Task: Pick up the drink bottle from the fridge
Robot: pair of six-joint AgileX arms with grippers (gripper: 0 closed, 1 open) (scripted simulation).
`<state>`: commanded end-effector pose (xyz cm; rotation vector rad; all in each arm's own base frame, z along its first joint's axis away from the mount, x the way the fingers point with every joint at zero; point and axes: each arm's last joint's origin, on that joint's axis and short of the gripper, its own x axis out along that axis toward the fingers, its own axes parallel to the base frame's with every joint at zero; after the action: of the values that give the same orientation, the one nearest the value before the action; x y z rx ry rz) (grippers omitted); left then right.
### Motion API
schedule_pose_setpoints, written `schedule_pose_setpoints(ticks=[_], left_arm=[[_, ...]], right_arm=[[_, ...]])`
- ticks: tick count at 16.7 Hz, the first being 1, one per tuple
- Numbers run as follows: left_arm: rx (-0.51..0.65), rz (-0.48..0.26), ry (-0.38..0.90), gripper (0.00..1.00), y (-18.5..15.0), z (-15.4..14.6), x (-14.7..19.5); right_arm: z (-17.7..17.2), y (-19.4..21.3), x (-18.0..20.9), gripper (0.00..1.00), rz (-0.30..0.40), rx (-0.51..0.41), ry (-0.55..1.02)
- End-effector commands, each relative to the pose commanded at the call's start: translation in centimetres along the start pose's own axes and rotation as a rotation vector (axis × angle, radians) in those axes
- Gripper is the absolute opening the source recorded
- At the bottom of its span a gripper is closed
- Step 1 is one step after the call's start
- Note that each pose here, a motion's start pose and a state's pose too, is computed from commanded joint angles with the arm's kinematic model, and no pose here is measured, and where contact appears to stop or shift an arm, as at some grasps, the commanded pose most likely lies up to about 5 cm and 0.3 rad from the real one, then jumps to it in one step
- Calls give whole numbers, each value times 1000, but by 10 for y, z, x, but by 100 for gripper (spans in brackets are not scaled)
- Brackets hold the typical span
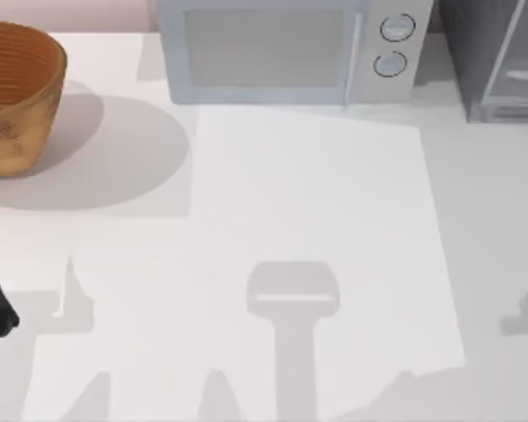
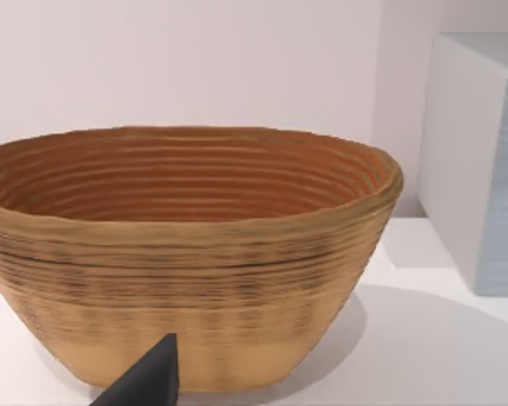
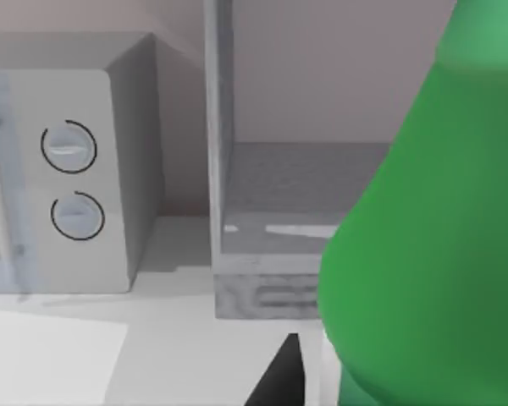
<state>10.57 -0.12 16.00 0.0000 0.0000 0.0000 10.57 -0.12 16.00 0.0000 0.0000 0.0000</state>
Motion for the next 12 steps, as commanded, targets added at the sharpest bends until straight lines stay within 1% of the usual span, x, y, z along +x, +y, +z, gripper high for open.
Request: schedule_pose_setpoints(ticks=[5, 9, 12], left_arm=[[0, 0, 0, 100, 0, 0, 0], [0, 0, 0, 100, 0, 0, 0], [0, 0, 0, 100, 0, 0, 0]], right_arm=[[5, 1, 1, 0, 1, 2, -11], [29, 8, 12, 0, 4, 8, -51], [45, 20, 33, 0, 3, 16, -51]])
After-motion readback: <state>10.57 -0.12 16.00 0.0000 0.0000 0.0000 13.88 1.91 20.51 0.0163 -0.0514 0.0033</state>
